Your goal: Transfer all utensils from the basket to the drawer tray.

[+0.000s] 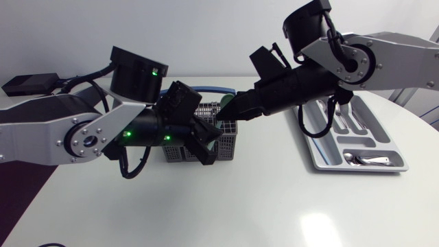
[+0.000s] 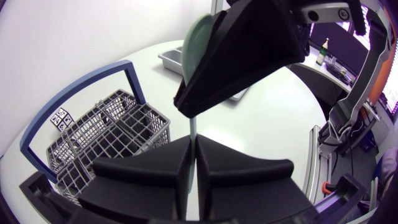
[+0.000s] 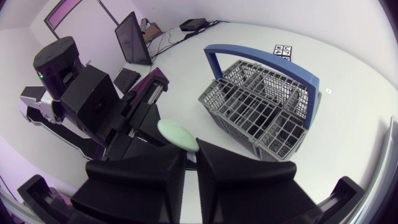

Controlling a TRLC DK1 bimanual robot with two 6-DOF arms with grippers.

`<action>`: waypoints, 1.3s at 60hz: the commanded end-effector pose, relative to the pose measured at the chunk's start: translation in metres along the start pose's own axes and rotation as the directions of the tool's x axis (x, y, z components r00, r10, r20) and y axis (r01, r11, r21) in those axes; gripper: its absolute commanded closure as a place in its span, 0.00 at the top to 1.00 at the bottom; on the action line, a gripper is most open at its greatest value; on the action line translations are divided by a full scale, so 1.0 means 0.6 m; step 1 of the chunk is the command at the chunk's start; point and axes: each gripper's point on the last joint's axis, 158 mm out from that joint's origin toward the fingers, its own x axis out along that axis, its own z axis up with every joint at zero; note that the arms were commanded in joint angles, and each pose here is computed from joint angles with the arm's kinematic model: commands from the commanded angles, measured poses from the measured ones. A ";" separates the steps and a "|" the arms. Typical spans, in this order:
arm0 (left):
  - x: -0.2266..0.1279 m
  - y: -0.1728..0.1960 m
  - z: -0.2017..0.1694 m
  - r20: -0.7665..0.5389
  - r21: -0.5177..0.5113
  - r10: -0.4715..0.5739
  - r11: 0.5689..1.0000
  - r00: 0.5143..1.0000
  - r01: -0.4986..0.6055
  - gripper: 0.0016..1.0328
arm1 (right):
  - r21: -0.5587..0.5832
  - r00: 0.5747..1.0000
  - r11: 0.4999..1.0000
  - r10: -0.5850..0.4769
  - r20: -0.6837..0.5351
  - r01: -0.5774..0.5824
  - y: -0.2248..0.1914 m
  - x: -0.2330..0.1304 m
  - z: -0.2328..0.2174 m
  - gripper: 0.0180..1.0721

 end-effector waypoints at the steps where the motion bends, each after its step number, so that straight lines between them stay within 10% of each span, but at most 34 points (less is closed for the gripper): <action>1: 0.001 -0.005 0.020 0.027 -0.009 -0.010 1.000 1.000 0.010 0.05 | 0.022 0.999 0.999 -0.032 0.003 0.031 -0.019 0.004 0.004 0.05; 16: -0.013 -0.004 0.022 0.031 -0.011 -0.005 1.000 1.000 0.005 0.51 | 0.024 0.999 0.999 -0.038 -0.009 0.038 -0.025 0.001 -0.010 0.05; 34: -0.049 0.011 0.022 0.020 -0.018 0.024 1.000 1.000 -0.024 0.83 | -0.007 0.996 0.997 -0.077 -0.043 0.077 -0.053 -0.025 -0.048 0.05; 57: -0.123 0.079 -0.017 -0.032 -0.012 0.136 0.991 0.990 -0.137 0.89 | -0.106 0.946 0.960 -0.273 -0.172 0.258 -0.218 -0.195 -0.159 0.05; 78: -0.181 0.126 -0.062 -0.059 -0.069 0.233 0.969 0.971 -0.236 0.94 | -0.312 0.792 0.847 -0.520 -0.321 0.430 -0.382 -0.360 -0.283 0.05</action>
